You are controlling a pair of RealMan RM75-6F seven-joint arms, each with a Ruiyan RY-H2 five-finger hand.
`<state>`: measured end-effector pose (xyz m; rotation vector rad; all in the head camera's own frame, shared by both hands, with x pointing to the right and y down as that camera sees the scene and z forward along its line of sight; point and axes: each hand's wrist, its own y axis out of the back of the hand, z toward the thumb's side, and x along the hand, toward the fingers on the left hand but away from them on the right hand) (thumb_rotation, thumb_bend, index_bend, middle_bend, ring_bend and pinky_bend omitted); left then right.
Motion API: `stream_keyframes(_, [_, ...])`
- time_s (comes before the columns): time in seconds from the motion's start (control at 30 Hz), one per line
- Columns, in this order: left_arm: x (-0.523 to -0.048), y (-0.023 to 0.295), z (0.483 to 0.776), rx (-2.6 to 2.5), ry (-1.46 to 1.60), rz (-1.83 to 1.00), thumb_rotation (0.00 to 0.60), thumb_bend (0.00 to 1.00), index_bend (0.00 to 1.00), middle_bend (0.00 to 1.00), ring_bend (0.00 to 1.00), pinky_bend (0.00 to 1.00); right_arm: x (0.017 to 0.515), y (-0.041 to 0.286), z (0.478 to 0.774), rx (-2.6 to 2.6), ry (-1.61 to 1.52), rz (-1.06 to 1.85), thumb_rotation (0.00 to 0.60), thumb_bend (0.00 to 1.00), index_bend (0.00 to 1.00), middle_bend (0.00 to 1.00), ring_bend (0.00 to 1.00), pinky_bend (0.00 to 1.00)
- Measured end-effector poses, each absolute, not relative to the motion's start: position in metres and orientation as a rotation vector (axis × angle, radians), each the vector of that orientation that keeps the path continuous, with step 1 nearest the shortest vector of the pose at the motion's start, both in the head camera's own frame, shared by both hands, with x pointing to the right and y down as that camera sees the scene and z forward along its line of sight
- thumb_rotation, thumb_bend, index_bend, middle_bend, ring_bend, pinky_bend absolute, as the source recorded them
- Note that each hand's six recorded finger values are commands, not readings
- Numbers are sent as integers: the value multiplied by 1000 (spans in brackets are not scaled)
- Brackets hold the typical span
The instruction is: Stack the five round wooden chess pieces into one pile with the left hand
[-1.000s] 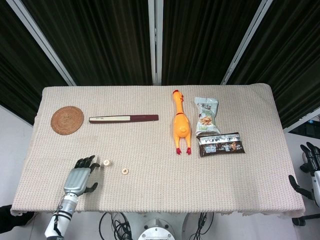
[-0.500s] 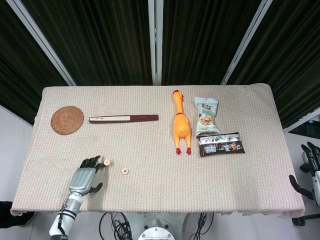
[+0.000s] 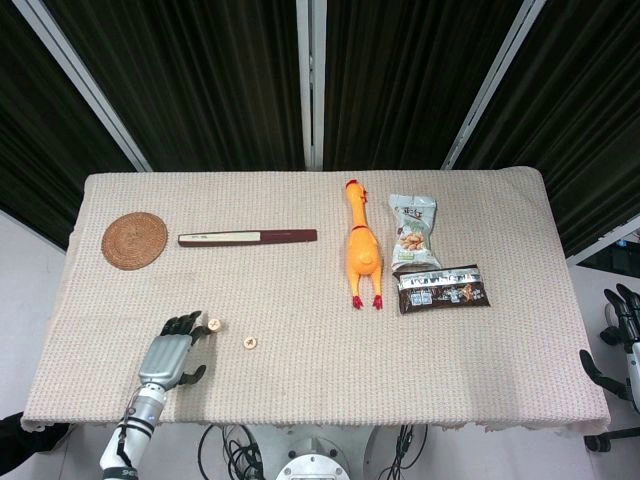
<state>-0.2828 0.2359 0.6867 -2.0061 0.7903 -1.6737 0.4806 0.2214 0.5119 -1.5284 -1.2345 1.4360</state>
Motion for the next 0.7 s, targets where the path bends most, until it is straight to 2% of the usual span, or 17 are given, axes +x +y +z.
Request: stream_keyframes(0.7, [-298, 230, 677, -1939, 835, -1706, 600, 322, 227, 0, 0, 0, 482, 221, 511, -1523, -1241, 1435, 600, 267, 0, 0, 0, 0])
